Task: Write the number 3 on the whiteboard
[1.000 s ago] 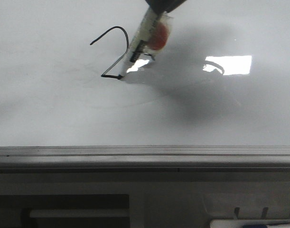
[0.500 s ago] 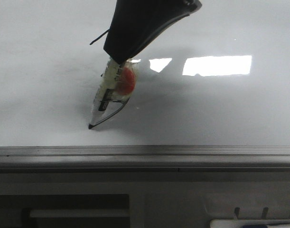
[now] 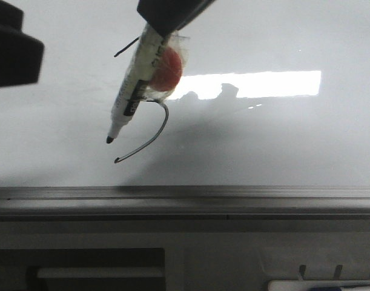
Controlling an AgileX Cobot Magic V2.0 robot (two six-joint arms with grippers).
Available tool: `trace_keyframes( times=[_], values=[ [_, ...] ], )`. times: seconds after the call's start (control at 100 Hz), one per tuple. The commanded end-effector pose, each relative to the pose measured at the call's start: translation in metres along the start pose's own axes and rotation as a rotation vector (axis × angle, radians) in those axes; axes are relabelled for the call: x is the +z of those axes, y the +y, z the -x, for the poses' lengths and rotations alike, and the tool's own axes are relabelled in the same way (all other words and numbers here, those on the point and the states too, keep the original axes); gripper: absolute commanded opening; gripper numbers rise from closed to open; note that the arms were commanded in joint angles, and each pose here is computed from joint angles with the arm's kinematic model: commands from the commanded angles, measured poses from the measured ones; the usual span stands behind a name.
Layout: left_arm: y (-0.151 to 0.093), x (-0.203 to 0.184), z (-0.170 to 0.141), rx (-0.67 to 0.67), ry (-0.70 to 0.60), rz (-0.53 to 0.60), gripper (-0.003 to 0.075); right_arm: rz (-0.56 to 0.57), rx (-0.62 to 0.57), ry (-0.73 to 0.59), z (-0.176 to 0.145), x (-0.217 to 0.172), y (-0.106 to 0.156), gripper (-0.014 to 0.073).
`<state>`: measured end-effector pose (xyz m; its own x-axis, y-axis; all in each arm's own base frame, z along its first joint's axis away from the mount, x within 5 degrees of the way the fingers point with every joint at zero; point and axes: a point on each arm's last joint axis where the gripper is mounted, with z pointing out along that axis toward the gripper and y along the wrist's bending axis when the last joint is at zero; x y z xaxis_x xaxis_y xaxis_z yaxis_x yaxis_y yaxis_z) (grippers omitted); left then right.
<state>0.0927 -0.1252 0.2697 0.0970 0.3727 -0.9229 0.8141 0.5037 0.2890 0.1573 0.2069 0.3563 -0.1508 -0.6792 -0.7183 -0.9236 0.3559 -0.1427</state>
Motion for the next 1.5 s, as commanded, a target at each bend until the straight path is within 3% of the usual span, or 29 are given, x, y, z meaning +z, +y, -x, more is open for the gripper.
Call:
trace_keyframes(
  times=[0.0,0.57,0.64,0.77,1.0,1.07,1.14,1.2,1.29,1.35,1.49],
  values=[
    [-0.002,0.008,0.015,-0.011,-0.102,-0.022,0.0316,-0.037,-0.013,-0.127,0.016,-0.014,0.001,-0.0040],
    [-0.006,0.029,0.011,-0.039,-0.097,-0.038,0.0304,0.031,-0.033,-0.146,0.023,-0.013,0.024,-0.0040],
    [-0.005,0.029,0.010,-0.056,-0.094,-0.035,0.0239,0.033,-0.033,-0.142,0.022,-0.013,0.024,-0.0041],
    [-0.005,0.029,0.010,-0.058,-0.092,-0.035,-0.0017,0.034,-0.033,-0.141,0.022,-0.013,0.024,-0.0041],
    [-0.005,0.029,0.010,-0.058,-0.092,-0.035,-0.0020,0.028,-0.031,-0.156,0.023,-0.013,0.023,-0.0034],
    [-0.005,0.029,0.010,-0.060,-0.092,-0.034,-0.0020,0.026,-0.031,-0.160,0.024,-0.013,0.023,0.0030],
    [-0.005,0.029,0.010,-0.060,-0.092,-0.034,-0.0021,0.017,-0.030,-0.180,0.026,-0.013,0.022,0.0203],
    [-0.005,0.029,0.010,-0.070,-0.091,-0.032,-0.0021,-0.001,-0.027,-0.215,0.029,-0.014,0.020,0.0421],
    [-0.003,0.030,0.009,-0.163,-0.084,-0.013,-0.0021,-0.048,-0.016,-0.294,0.035,-0.016,0.014,0.0596],
    [0.003,0.030,0.007,-0.275,-0.072,0.027,-0.0021,-0.088,-0.006,-0.351,0.039,-0.019,0.008,0.0622],
    [0.022,0.029,-0.002,-0.694,-0.047,0.179,-0.0021,-0.146,0.007,-0.435,0.044,-0.028,0.000,0.0617]
  ],
)
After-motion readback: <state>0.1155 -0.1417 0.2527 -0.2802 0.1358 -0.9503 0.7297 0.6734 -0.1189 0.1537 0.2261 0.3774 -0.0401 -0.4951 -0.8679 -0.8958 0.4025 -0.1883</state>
